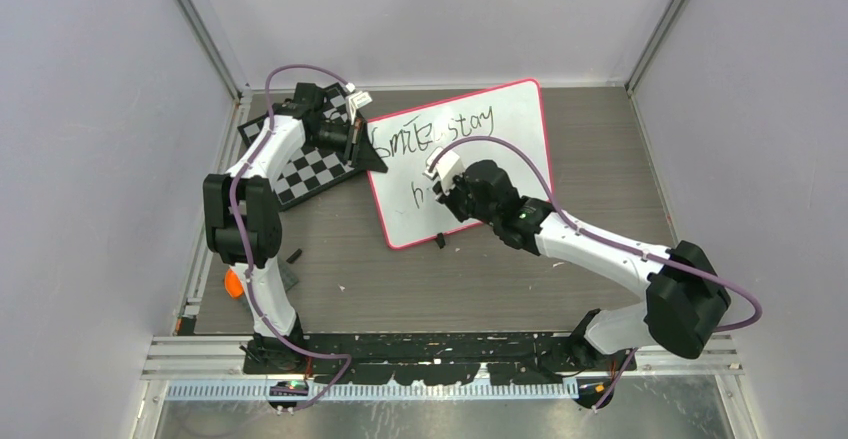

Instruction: Write a sentence on the whiteboard

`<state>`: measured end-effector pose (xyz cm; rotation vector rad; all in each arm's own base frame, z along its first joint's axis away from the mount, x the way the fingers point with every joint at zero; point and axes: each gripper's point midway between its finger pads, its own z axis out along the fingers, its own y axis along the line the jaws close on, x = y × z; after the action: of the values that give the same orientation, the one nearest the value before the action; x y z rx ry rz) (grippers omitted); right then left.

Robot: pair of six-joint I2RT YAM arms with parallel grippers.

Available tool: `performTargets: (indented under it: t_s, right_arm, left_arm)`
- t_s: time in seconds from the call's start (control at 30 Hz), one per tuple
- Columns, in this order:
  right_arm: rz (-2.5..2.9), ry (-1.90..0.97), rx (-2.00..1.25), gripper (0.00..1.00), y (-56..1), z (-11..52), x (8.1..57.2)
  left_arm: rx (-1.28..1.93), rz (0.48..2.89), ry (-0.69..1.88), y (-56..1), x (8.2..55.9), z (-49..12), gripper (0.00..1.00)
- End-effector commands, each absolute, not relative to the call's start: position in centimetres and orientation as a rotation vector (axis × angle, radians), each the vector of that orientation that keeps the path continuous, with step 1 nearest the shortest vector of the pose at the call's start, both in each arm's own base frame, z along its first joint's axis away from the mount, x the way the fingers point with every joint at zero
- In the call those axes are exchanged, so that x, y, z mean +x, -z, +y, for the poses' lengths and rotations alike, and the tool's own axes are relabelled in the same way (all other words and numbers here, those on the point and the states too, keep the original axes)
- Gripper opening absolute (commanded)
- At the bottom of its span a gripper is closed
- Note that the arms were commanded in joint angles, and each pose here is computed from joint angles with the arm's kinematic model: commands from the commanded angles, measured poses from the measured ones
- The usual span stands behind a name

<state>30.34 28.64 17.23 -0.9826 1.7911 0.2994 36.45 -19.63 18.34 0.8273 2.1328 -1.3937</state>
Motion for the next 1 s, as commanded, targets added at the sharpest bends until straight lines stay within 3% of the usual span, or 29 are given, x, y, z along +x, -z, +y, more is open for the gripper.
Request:
performTargets:
  t_s: [0.0,0.97]
  right_arm:
    - [1.751,-0.318,-0.971,0.0,-18.8,29.5,31.0]
    - [1.825,-0.311,-1.063,0.0,-16.5,29.6,30.4]
  left_arm:
    - [0.838,2.17,1.304,-18.2,36.9,-19.0,0.0]
    - [0.844,2.171,1.304,-18.1,36.7,-18.9,0.0]
